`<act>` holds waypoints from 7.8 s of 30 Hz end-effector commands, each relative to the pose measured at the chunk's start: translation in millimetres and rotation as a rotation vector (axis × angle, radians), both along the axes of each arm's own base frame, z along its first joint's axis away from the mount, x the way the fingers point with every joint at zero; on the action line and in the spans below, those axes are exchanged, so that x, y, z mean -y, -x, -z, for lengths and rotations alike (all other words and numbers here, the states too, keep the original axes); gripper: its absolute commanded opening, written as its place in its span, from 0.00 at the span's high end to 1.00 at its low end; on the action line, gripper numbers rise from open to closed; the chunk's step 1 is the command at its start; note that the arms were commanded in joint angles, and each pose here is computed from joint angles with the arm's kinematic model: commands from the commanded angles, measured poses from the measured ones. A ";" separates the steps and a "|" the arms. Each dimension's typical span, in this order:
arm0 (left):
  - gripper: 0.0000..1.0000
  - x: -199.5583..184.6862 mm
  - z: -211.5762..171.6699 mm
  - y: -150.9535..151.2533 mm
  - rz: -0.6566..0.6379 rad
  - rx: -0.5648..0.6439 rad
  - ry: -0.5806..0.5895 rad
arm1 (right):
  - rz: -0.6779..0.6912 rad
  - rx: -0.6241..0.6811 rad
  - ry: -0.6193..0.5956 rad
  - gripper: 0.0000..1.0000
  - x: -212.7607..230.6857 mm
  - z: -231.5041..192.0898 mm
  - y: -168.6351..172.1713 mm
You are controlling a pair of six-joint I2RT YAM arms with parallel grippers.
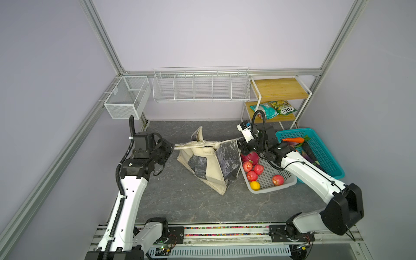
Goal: Place the food into the grocery bag and tie it
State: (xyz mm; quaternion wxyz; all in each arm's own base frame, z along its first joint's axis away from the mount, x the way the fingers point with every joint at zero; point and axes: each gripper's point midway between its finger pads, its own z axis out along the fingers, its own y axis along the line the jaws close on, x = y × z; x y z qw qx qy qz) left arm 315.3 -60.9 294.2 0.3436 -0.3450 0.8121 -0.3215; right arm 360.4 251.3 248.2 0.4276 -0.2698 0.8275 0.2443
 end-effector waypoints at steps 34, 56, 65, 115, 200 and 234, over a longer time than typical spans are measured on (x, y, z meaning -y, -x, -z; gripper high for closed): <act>1.00 7.7 -61.2 -43.9 0.103 0.245 -0.102 | -0.269 0.322 -0.147 0.93 -83.8 -94.9 4.7; 1.00 -29.8 -57.4 -49.2 -0.051 0.186 -0.207 | -0.112 0.330 0.048 0.93 -44.5 -58.3 -4.6; 1.00 -50.2 -44.3 -49.9 -0.131 0.136 -0.181 | -0.051 0.318 0.101 0.92 -28.7 -41.4 -10.2; 0.04 -137.1 -109.3 35.0 -0.579 0.322 -0.659 | 0.540 0.328 0.003 0.12 151.4 -61.7 -19.4; 0.01 -89.6 175.6 -82.7 -0.087 0.367 -1.040 | 0.420 -0.604 0.288 0.12 187.2 256.5 -84.4; 0.01 -89.6 175.0 -82.4 -0.088 0.369 -1.039 | 0.741 0.213 0.159 0.12 260.5 133.6 -23.4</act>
